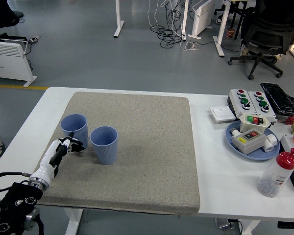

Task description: Push cup pick cup insert cup

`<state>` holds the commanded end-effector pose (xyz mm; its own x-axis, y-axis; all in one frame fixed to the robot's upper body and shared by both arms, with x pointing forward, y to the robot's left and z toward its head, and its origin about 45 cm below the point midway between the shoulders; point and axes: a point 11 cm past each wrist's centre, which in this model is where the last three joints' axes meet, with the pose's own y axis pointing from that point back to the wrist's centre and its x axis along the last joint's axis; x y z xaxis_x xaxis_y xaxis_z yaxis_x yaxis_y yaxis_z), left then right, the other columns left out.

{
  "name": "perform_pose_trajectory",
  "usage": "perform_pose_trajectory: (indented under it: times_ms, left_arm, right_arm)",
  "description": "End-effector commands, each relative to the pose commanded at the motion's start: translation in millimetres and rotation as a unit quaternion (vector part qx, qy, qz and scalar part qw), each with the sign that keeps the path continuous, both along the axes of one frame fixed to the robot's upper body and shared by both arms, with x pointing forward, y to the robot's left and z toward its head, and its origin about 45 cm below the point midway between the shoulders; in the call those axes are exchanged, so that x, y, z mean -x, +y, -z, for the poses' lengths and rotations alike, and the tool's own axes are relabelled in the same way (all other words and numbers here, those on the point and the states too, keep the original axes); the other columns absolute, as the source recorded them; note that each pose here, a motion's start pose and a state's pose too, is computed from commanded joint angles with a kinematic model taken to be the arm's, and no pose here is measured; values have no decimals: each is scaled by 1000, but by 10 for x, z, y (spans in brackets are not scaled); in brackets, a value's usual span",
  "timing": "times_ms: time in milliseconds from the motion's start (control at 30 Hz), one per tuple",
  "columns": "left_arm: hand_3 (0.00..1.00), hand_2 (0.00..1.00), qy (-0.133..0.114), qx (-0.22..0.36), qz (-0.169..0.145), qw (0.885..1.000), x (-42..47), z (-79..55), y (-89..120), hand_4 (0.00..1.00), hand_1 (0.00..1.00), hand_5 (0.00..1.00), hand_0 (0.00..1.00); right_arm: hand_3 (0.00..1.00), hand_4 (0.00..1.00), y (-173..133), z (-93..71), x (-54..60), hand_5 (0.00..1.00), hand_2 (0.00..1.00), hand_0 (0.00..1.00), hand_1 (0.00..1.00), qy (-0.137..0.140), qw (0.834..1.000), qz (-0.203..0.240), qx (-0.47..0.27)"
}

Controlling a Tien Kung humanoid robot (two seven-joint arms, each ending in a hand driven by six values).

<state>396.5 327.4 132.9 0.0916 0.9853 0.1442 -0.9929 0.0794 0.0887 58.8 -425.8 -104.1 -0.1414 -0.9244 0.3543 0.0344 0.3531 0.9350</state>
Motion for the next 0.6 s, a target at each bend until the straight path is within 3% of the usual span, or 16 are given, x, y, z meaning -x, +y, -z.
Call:
perform_pose_trajectory:
  times_ms: [600]
  left_arm:
    - [420,460,-5,6,-24,1000,-189,5,19,572,580,998,688]
  right_arm:
    - [613,106,4,-1,-16,475,709,710,654,-1,1000,-1,0]
